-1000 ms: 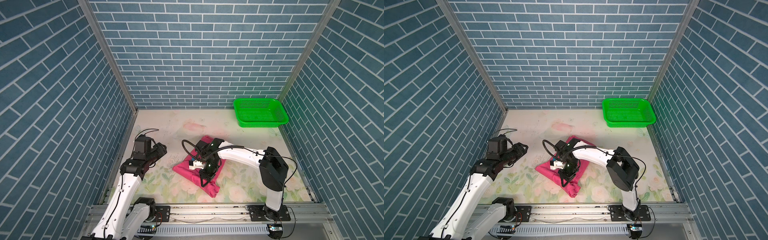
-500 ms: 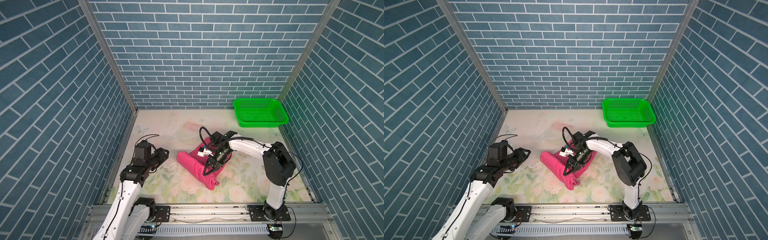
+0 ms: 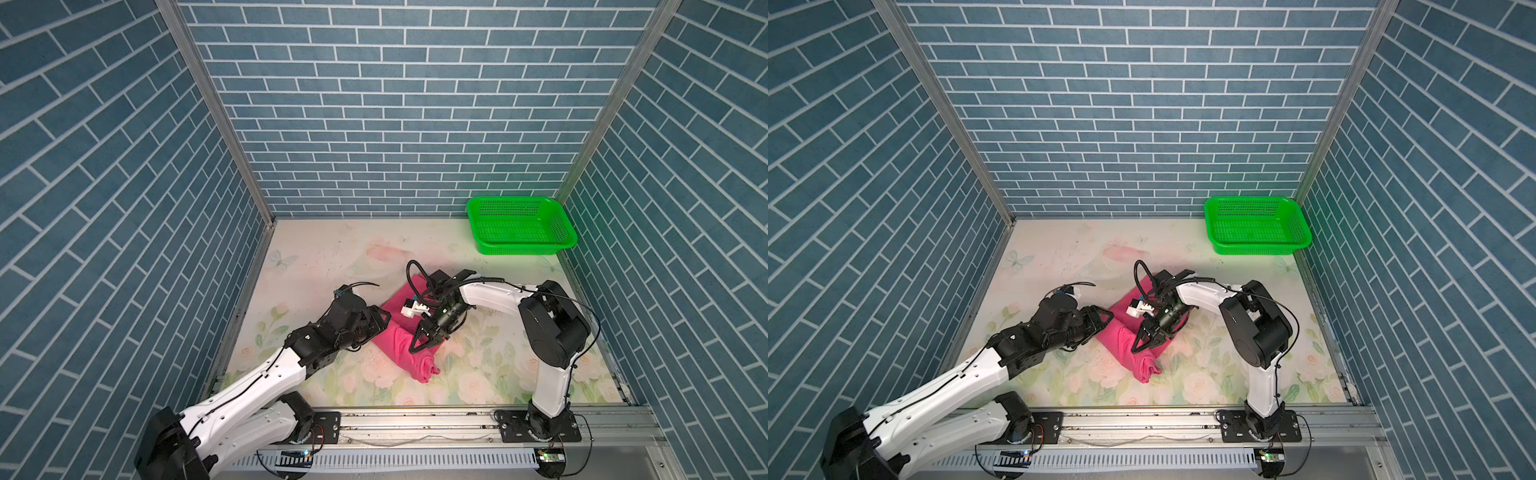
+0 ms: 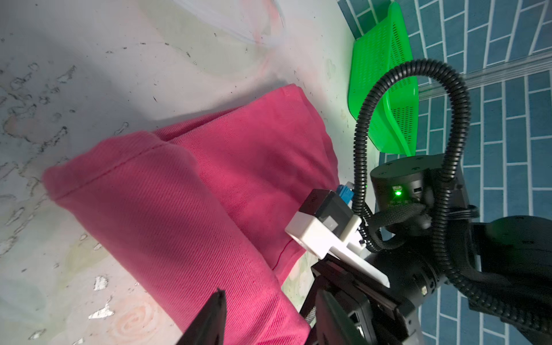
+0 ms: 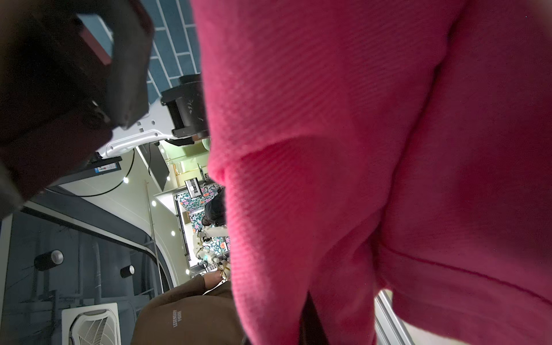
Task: Roll up the long pants
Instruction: Roll the long pant at the center of the board.
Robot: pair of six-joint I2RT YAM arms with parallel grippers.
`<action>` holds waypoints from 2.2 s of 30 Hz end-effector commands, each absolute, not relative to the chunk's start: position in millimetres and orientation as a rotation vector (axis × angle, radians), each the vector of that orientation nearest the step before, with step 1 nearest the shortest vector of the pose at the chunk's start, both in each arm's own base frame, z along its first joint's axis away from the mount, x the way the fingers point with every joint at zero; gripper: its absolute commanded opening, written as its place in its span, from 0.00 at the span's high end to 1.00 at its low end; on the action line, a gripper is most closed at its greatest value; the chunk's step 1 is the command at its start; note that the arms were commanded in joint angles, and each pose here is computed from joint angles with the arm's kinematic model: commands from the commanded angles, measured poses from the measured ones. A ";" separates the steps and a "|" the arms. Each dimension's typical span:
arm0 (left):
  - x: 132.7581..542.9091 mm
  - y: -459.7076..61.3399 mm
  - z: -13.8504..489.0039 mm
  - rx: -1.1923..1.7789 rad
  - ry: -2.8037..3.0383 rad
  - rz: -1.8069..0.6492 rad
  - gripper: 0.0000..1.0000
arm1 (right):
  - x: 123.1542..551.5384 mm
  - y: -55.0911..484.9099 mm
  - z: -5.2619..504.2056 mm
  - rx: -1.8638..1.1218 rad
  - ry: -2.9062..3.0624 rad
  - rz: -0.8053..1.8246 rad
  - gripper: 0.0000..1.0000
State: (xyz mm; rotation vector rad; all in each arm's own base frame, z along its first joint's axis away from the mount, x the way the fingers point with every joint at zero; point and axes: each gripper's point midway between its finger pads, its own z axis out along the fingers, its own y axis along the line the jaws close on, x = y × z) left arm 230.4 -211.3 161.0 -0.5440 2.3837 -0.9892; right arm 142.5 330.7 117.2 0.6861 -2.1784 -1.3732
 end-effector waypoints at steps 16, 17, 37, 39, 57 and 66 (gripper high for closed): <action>251.6 -219.0 148.1 -0.567 2.324 -0.975 0.48 | 172.9 313.7 80.5 0.561 -2.271 -1.330 1.00; 253.8 -221.8 144.4 -0.566 2.330 -0.974 0.48 | 174.0 313.0 79.6 0.558 -2.276 -1.327 1.00; 308.9 -268.1 56.6 -0.354 2.460 -0.836 0.48 | 235.1 239.0 106.5 0.738 -2.993 -0.663 0.30; 314.2 -274.2 50.4 -0.348 2.466 -0.844 0.47 | 233.7 224.4 126.3 0.958 -3.096 -0.282 0.30; 394.3 -290.8 52.3 -0.354 2.432 -0.896 0.48 | 174.3 285.8 149.2 1.681 -3.124 0.962 0.32; 454.0 -255.4 82.5 -0.318 2.371 -0.845 0.48 | 116.5 362.5 177.7 2.039 -3.065 0.686 0.33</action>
